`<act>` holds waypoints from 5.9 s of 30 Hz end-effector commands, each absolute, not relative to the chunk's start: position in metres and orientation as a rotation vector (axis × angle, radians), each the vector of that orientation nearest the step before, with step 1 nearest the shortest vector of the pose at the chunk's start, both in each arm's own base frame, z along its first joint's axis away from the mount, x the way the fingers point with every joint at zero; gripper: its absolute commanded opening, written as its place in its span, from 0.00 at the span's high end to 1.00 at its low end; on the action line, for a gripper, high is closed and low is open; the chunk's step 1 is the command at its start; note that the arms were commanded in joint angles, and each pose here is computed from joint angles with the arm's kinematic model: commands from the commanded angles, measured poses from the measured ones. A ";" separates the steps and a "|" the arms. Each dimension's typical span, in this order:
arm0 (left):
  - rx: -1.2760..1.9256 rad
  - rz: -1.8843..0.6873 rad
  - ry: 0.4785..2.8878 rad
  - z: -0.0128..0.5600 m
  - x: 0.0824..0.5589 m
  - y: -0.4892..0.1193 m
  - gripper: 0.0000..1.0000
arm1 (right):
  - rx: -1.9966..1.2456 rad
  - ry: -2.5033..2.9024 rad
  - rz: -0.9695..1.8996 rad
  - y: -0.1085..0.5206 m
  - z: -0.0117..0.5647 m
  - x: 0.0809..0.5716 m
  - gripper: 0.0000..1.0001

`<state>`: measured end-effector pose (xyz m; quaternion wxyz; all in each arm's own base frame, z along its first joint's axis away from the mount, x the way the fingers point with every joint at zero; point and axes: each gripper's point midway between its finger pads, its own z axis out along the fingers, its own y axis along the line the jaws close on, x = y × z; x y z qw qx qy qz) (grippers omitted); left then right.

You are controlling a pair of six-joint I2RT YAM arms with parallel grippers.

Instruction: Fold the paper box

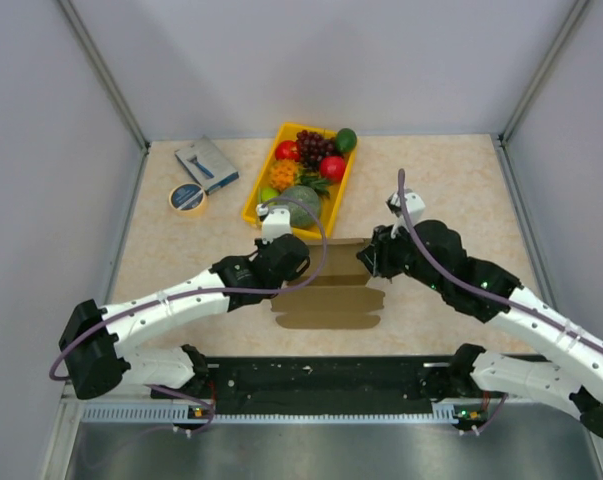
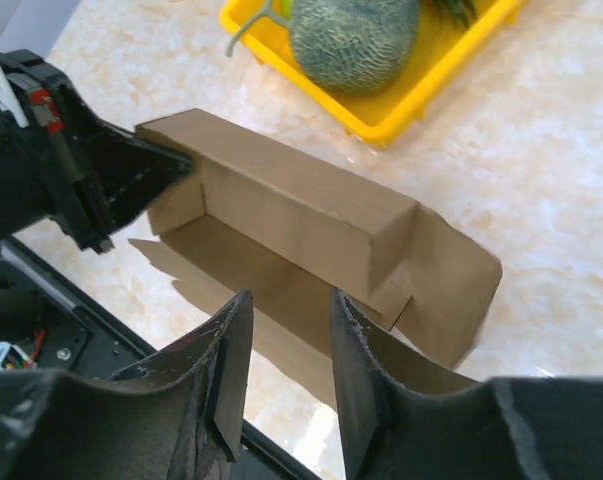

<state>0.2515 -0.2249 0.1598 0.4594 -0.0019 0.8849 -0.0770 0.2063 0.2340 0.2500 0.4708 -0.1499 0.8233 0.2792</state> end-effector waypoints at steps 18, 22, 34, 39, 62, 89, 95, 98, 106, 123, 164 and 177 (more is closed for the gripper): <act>0.040 -0.481 2.116 0.189 0.249 -0.233 1.00 | 0.081 1.967 1.112 0.121 0.188 0.247 0.39; 0.088 -0.541 2.121 0.190 0.246 -0.233 1.00 | -0.111 1.855 1.181 0.138 0.204 0.232 0.35; 0.119 -0.673 2.088 0.202 0.245 -0.233 1.00 | -0.480 1.608 1.496 0.189 0.257 0.178 0.37; 0.122 -0.709 2.089 0.206 0.245 -0.239 1.00 | -0.538 1.619 1.482 0.209 0.258 0.168 0.36; 0.045 -0.452 2.151 0.195 0.257 -0.231 1.00 | -0.399 1.962 0.942 0.228 0.228 0.198 0.36; -0.063 -0.312 2.115 0.209 0.248 -0.231 1.00 | -0.223 1.976 0.298 0.237 0.213 0.249 0.74; -0.104 -0.306 2.075 0.212 0.242 -0.226 1.00 | -0.212 1.940 0.091 0.231 0.209 0.257 1.00; -0.132 -0.309 2.055 0.213 0.240 -0.224 1.00 | -0.215 1.867 -0.116 0.228 0.216 0.257 1.00; -0.191 -0.329 2.014 0.219 0.238 -0.220 1.00 | -0.186 1.836 -0.164 0.243 0.218 0.263 1.00; -0.167 -0.253 2.007 0.211 0.241 -0.213 1.00 | -0.342 1.995 0.264 0.233 0.238 0.209 0.39; -0.253 -0.239 2.773 0.062 0.234 -0.188 1.00 | -0.142 2.263 1.287 0.238 0.078 0.134 0.18; -0.313 -0.331 2.738 0.064 0.240 -0.186 0.72 | -0.046 2.202 1.517 0.249 0.094 0.113 0.61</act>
